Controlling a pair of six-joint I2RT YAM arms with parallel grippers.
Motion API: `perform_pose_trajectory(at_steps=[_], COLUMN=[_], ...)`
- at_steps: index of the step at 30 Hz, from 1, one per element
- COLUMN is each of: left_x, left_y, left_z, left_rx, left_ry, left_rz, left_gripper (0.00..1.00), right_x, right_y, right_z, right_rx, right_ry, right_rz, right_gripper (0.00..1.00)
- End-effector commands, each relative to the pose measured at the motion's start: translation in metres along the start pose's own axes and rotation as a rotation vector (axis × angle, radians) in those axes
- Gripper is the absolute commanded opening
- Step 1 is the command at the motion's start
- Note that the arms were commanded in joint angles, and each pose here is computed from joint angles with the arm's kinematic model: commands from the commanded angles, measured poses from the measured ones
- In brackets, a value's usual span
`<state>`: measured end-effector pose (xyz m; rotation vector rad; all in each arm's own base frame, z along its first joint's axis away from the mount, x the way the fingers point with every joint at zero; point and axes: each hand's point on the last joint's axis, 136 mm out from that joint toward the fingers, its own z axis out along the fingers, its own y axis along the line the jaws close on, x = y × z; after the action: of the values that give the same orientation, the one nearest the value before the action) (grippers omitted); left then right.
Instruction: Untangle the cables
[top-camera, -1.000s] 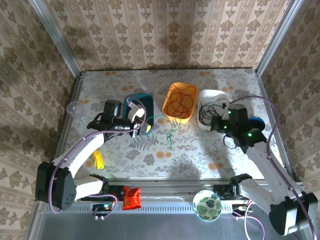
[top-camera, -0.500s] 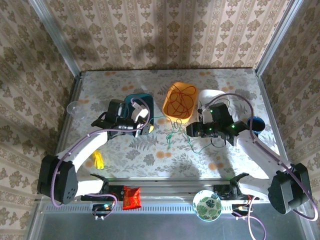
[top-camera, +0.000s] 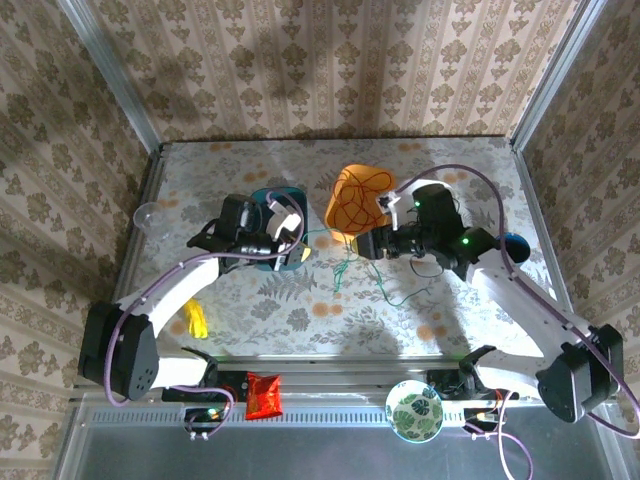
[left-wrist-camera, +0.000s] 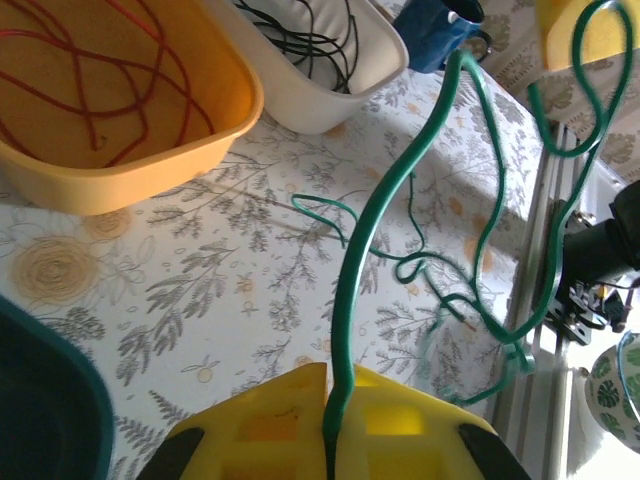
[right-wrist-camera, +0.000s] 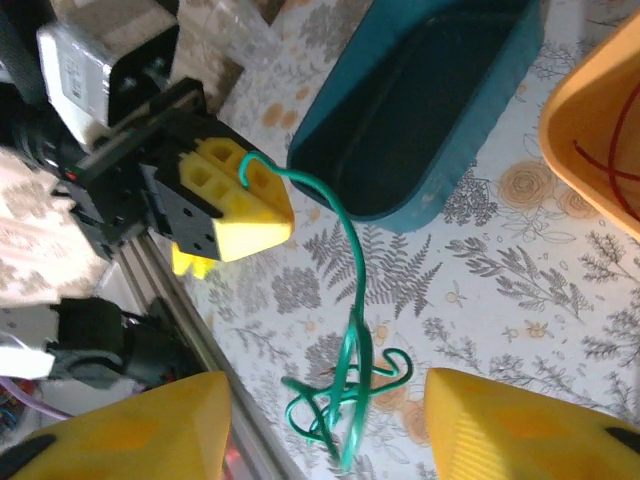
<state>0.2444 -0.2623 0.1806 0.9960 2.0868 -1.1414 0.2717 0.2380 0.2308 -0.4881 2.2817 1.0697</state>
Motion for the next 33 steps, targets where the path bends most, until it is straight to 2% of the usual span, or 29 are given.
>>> perform_pose_trajectory(at_steps=[1, 3, 7, 9, 16, 18, 23, 26, 30, 33], left_x=[-0.012, -0.013, -0.017, -0.022, -0.043, -0.052, -0.074, -0.083, -0.088, -0.085], left_y=[-0.006, -0.005, 0.014, 0.032, 0.069, 0.084, 0.088, 0.086, 0.084, 0.079], left_z=[0.001, 0.002, 0.000, -0.005, -0.037, -0.062, -0.106, -0.126, -0.134, -0.124], left_rx=[0.008, -0.001, -0.113, -0.229, -0.489, -0.560, -0.588, -0.588, -0.574, -0.526], left_ry=[-0.019, -0.026, -0.058, -0.091, -0.241, -0.336, -0.548, -0.614, -0.625, -0.573], left_rz=[0.045, 0.046, 0.041, 0.035, -0.013, -0.059, -0.122, -0.130, -0.114, -0.075], left_gripper=[0.00, 0.00, 0.00, 0.00, 0.00, 0.00, 0.00, 0.00, 0.00, 0.00], right_x=[0.010, 0.014, 0.018, 0.023, 0.052, 0.062, 0.083, 0.101, 0.118, 0.122], right_y=[-0.001, -0.012, -0.041, -0.063, -0.136, -0.151, -0.163, -0.169, -0.175, -0.172], right_z=[0.011, 0.015, 0.013, 0.008, -0.029, -0.042, -0.056, -0.061, -0.063, -0.056], right_rx=[-0.013, 0.025, 0.160, 0.248, 0.575, 0.639, 0.710, 0.752, 0.786, 0.740], right_ry=[0.078, 0.091, 0.052, 0.036, -0.011, -0.035, -0.035, 0.002, 0.037, 0.059], right_rz=[0.013, 0.030, 0.062, 0.108, 0.301, 0.361, 0.408, 0.432, 0.462, 0.452], right_gripper=[0.36, 0.16, 0.00, 0.00, 0.00, 0.00, 0.00, 0.00, 0.00, 0.00])
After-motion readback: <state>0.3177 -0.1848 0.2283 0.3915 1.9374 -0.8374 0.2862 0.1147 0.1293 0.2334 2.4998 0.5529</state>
